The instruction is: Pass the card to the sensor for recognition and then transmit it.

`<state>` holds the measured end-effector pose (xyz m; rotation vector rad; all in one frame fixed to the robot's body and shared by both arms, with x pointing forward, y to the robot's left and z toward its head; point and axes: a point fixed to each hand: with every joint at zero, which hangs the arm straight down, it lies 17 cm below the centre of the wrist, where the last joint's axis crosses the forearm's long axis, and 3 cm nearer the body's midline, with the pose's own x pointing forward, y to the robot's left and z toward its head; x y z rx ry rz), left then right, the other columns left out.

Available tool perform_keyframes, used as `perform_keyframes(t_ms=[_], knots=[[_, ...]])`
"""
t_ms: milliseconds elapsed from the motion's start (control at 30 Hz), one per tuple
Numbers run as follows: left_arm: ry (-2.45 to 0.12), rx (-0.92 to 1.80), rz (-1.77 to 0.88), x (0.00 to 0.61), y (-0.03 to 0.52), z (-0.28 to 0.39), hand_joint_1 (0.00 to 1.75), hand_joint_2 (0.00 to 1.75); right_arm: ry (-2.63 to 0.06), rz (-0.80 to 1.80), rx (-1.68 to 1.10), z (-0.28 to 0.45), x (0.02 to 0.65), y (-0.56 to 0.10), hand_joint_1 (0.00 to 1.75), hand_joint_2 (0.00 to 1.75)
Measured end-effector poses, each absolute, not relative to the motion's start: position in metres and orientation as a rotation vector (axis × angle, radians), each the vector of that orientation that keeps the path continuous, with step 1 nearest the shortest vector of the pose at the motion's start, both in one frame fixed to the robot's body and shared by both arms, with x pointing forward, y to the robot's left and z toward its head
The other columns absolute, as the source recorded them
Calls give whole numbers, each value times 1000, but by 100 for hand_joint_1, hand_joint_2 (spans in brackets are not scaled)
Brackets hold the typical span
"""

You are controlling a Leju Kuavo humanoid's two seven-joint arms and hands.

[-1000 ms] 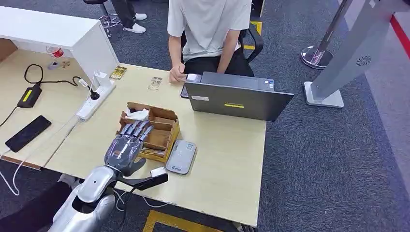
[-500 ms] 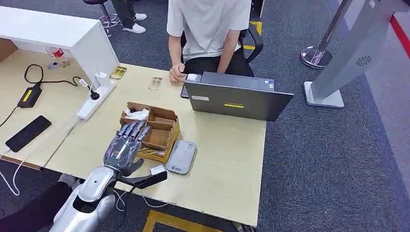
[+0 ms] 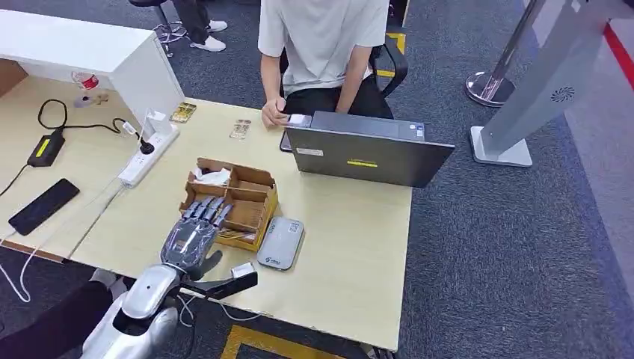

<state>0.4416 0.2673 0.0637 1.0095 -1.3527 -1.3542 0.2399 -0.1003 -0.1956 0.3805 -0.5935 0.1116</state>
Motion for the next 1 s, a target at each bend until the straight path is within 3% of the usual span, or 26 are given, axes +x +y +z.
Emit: perform_keyframes(t_ms=[433,467,1000], knots=[[-1383,1001,-1338,441,270,67,175,175,-593,105,380,-196,240,-101,0,0],[-1384,1001,-1337,441,270,67,175,175,-593,104,380,-196,240,-101,0,175],[-1443,1030,-1269,444,269,81,175,175,-595,101,379,-196,239,-102,0,175]])
